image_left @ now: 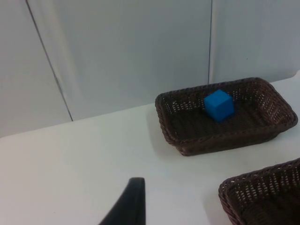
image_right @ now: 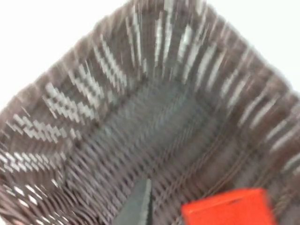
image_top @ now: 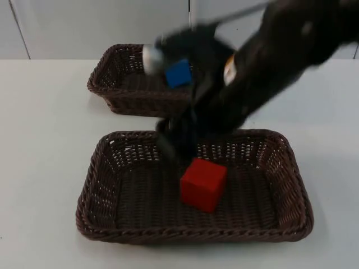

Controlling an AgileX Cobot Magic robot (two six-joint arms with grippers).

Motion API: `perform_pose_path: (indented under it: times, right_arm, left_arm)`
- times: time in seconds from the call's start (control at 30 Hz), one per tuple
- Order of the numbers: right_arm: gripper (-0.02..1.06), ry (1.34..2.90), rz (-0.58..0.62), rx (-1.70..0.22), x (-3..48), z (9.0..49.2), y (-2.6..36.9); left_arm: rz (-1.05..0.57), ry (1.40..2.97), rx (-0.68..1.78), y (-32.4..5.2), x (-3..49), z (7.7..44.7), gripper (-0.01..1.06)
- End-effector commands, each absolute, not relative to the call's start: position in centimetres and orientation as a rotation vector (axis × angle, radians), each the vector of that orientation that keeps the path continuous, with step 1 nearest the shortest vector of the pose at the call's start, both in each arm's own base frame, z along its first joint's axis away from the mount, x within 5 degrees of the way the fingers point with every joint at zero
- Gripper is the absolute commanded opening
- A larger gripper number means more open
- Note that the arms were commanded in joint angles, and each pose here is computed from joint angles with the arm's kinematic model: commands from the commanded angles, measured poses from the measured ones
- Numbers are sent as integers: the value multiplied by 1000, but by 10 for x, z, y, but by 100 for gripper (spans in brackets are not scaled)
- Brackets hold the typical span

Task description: Pick up one cube with the left hand and place it into the upper basket. Pick up one cube with the right hand and place it into the lower basket.

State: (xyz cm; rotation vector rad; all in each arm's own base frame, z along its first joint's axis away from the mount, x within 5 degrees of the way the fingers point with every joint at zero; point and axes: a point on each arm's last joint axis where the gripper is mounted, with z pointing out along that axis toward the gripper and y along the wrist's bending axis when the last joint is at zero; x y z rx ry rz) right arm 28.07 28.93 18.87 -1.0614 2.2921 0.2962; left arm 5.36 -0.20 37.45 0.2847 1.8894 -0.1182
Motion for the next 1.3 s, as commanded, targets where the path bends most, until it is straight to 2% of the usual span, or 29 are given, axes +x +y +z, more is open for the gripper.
perform_pose_path:
  times: [0.0, 0.13, 0.43, 0.67, 0.93, 1.27]
  right_arm:
    - [86, 2225, 325, -1034, 274, 226, 283]
    - [86, 2127, 364, -988, 258, 280, 268]
    - [86, 2003, 406, -932, 224, 340, 231]
    - [86, 1922, 435, -895, 190, 350, 197]
    - [86, 1842, 451, -862, 154, 354, 158]
    - [86, 1695, 495, -792, 111, 372, 114]
  left_arm:
    - [-121, 1889, 284, -2, 53, 373, 98]
    - [-121, 1889, 284, -2, 53, 373, 98]
    - [-189, 1908, 322, -8, 51, 371, 98]
    - [-258, 1916, 456, -17, 46, 368, 98]
    - [-259, 1963, 480, -16, 43, 354, 98]
    - [-331, 1874, 448, -1, 12, 336, 98]
